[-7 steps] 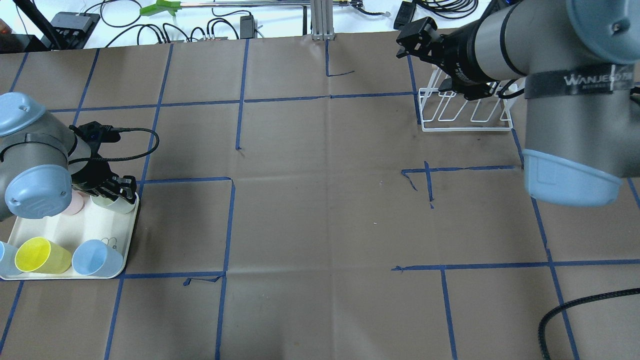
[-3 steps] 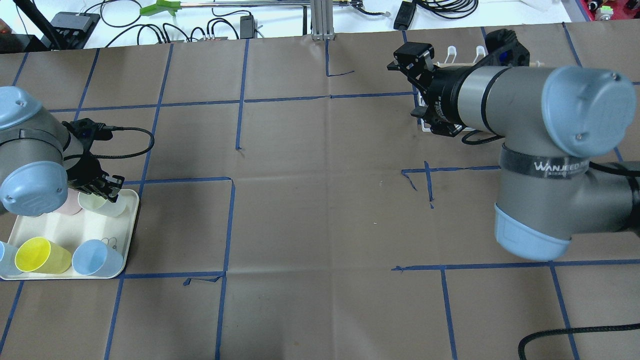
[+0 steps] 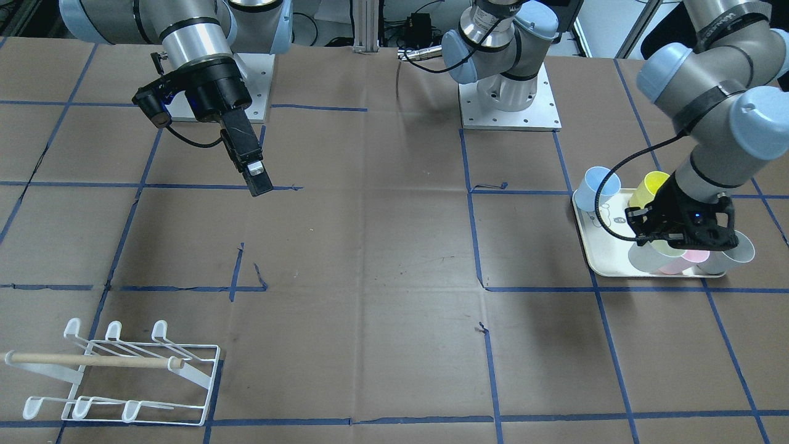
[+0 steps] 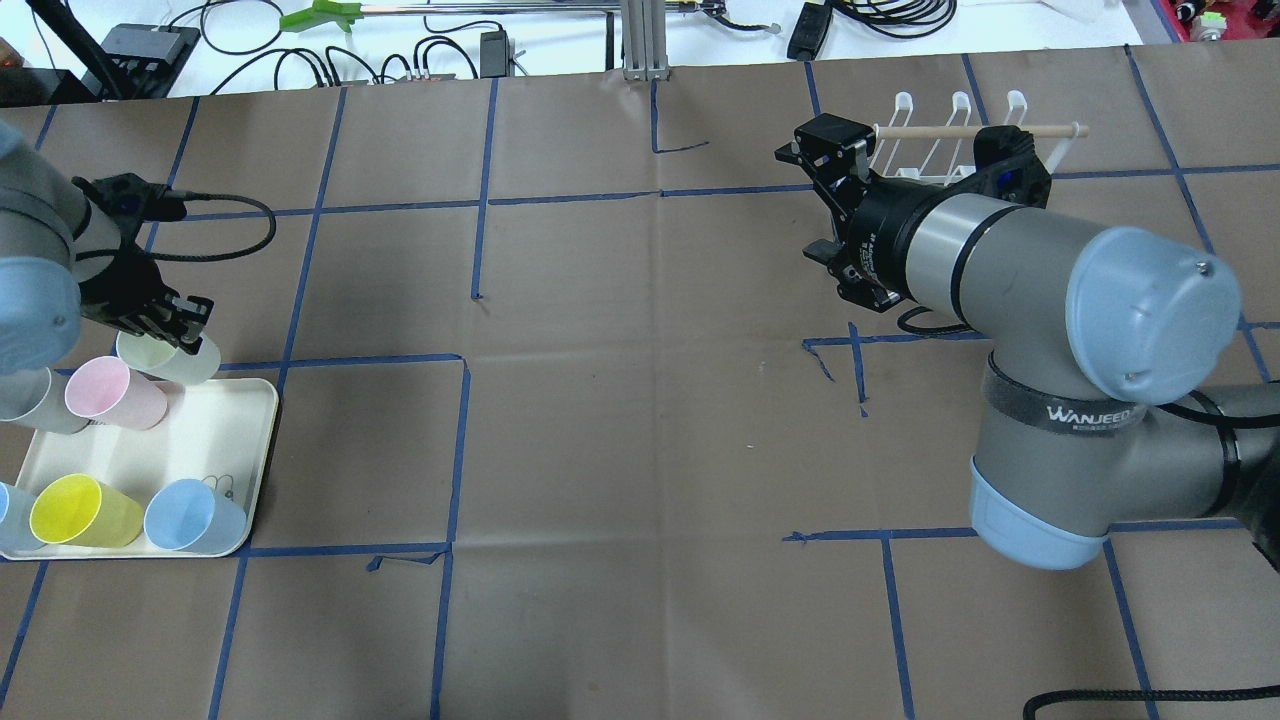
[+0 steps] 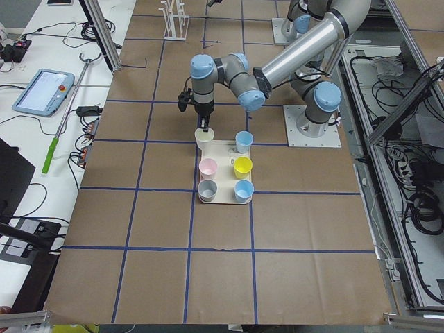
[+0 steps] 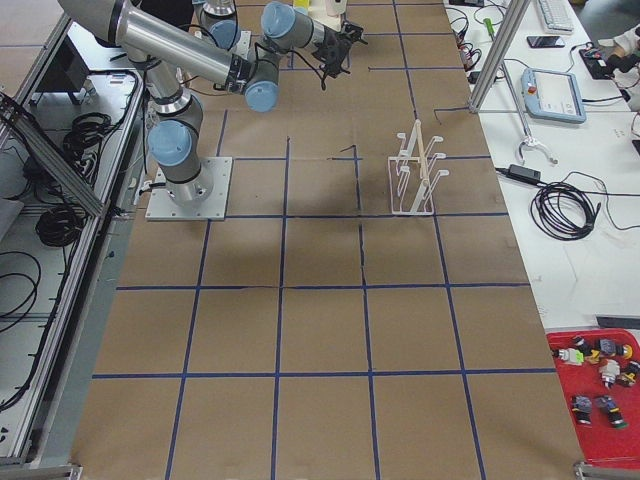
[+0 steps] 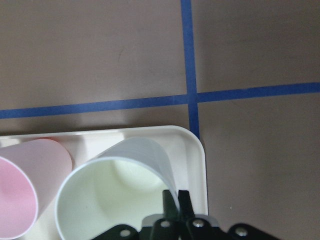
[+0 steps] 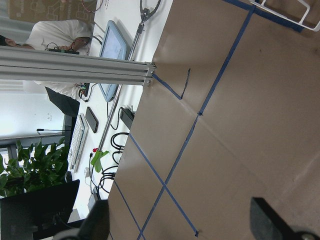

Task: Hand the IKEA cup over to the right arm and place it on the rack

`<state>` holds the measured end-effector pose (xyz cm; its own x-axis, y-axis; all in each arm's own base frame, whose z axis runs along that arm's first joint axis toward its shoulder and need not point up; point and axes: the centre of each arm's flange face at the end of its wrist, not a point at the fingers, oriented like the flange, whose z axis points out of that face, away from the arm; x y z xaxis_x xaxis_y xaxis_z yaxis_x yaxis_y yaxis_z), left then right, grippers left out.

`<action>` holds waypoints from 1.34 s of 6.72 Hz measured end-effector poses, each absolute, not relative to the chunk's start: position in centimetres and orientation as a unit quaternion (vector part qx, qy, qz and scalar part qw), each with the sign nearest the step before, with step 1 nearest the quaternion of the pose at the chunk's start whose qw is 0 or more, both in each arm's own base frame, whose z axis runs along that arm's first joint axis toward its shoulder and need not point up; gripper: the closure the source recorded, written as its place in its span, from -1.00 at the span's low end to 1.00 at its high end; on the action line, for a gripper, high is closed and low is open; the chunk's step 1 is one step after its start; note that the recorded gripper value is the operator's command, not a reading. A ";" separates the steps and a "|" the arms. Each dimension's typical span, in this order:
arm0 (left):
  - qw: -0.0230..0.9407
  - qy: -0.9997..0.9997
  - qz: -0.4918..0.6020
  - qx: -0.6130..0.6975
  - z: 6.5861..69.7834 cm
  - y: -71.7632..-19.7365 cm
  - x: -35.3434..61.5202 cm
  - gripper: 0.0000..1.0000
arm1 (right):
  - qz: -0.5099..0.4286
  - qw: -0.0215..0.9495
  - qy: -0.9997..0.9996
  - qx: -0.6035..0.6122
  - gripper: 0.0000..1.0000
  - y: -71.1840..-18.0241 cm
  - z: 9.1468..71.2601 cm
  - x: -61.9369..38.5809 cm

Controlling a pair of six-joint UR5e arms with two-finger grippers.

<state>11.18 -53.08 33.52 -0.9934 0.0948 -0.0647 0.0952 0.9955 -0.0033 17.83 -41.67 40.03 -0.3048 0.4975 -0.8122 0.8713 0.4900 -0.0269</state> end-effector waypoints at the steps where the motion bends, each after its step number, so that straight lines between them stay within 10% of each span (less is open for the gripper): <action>1: 0.007 0.998 -0.022 0.057 37.7 -55.2 10.3 1.00 | -0.241 0.390 0.769 0.445 -1.00 -41.6 40.0 17.8; 9: -0.242 0.887 -0.274 0.280 48.3 -58.2 -2.8 1.00 | -0.247 0.488 0.754 0.364 -0.99 -40.5 42.3 19.5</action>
<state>-2.76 -58.18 48.32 -0.7257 0.6304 0.2756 0.3647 0.6921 -0.6229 19.52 -40.52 42.25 -0.2593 0.3085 -0.9152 0.7903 0.6125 -0.0174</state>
